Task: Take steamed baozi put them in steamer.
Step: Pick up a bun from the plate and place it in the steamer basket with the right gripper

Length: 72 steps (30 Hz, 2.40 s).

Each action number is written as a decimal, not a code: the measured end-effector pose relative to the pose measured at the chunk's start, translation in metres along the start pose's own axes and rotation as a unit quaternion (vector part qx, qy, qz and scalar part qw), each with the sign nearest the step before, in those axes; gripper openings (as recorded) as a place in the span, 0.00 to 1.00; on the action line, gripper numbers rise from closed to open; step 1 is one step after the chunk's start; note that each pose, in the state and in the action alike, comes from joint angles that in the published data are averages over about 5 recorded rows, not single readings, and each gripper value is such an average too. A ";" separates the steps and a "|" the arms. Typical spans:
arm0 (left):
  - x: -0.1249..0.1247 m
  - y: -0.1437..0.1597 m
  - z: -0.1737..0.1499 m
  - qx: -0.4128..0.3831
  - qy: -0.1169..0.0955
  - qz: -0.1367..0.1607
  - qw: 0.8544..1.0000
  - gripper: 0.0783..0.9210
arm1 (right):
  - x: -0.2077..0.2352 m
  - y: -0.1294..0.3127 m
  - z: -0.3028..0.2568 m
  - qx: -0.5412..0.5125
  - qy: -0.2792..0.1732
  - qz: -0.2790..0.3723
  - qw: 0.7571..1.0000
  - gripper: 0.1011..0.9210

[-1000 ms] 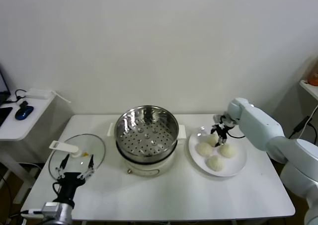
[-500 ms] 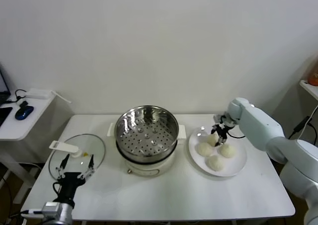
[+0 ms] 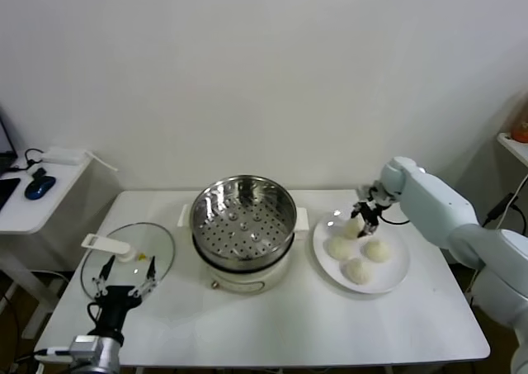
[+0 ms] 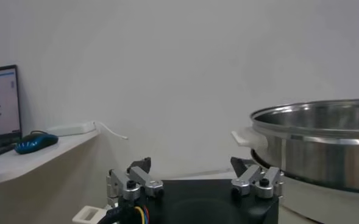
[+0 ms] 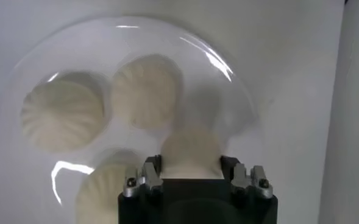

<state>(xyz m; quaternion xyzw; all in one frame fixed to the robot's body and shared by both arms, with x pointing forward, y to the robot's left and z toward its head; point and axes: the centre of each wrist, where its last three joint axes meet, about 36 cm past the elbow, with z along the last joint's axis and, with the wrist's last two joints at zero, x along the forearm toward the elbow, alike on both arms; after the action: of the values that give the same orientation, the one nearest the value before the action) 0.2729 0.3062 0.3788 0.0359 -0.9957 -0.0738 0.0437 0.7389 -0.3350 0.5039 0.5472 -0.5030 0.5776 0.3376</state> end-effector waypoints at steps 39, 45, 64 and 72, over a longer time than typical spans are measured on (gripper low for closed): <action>0.006 0.002 0.000 -0.003 0.002 0.002 1.000 0.88 | 0.140 -0.047 -0.305 0.544 0.082 0.061 0.833 0.65; 0.007 0.002 -0.001 0.001 0.001 0.001 1.000 0.88 | 0.115 -0.051 -0.336 0.573 0.087 0.056 0.813 0.66; 0.005 0.005 0.010 0.007 0.012 -0.003 1.000 0.88 | 0.045 -0.061 -0.373 0.601 0.092 0.033 0.793 0.68; 0.006 0.006 0.015 0.008 0.016 -0.005 1.000 0.88 | 0.031 -0.063 -0.379 0.603 0.091 0.031 0.792 0.68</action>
<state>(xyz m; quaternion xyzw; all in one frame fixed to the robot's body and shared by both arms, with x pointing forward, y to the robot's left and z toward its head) 0.2657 0.3136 0.3658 0.0424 -0.9952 -0.0650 0.0591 0.6822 0.0376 0.5868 0.5691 -0.0360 0.8208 -0.0346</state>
